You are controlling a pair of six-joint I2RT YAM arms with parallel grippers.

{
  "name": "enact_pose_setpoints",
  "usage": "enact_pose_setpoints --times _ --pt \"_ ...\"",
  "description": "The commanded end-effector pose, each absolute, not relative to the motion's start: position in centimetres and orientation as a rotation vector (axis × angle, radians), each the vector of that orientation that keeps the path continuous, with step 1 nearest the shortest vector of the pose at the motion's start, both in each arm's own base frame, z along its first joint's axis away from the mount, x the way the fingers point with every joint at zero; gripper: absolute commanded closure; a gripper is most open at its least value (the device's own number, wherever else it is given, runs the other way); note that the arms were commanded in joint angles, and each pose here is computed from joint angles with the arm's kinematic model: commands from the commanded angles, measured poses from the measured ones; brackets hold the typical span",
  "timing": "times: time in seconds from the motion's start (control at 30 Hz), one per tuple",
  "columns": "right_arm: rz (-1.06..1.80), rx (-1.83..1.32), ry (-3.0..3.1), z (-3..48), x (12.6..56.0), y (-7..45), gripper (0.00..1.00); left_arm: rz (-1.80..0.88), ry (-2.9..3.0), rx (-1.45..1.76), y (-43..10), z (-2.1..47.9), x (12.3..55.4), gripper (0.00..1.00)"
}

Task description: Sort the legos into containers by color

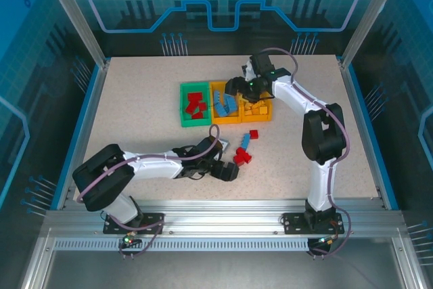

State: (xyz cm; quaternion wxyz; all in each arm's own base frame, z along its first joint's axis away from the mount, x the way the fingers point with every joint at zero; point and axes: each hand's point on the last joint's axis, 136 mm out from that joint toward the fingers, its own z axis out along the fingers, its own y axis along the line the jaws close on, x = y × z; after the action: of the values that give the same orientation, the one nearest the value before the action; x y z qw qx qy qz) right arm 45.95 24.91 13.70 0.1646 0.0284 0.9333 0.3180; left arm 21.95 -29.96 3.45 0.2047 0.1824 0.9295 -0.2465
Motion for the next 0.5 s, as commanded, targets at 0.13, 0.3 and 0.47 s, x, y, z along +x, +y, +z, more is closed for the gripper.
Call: enact_pose_setpoints --times 0.13,0.3,0.47 --pt "0.904 0.082 2.654 14.6 45.3 23.7 0.27 -0.681 2.539 0.697 -30.8 3.2 21.0 0.01" --pt "0.906 0.099 2.653 14.6 45.3 23.3 0.27 -0.623 2.528 0.774 -31.5 2.7 21.8 0.03" --pt "0.907 0.113 2.650 14.7 45.4 22.9 0.27 -0.596 2.505 0.844 -32.6 2.4 22.7 0.09"
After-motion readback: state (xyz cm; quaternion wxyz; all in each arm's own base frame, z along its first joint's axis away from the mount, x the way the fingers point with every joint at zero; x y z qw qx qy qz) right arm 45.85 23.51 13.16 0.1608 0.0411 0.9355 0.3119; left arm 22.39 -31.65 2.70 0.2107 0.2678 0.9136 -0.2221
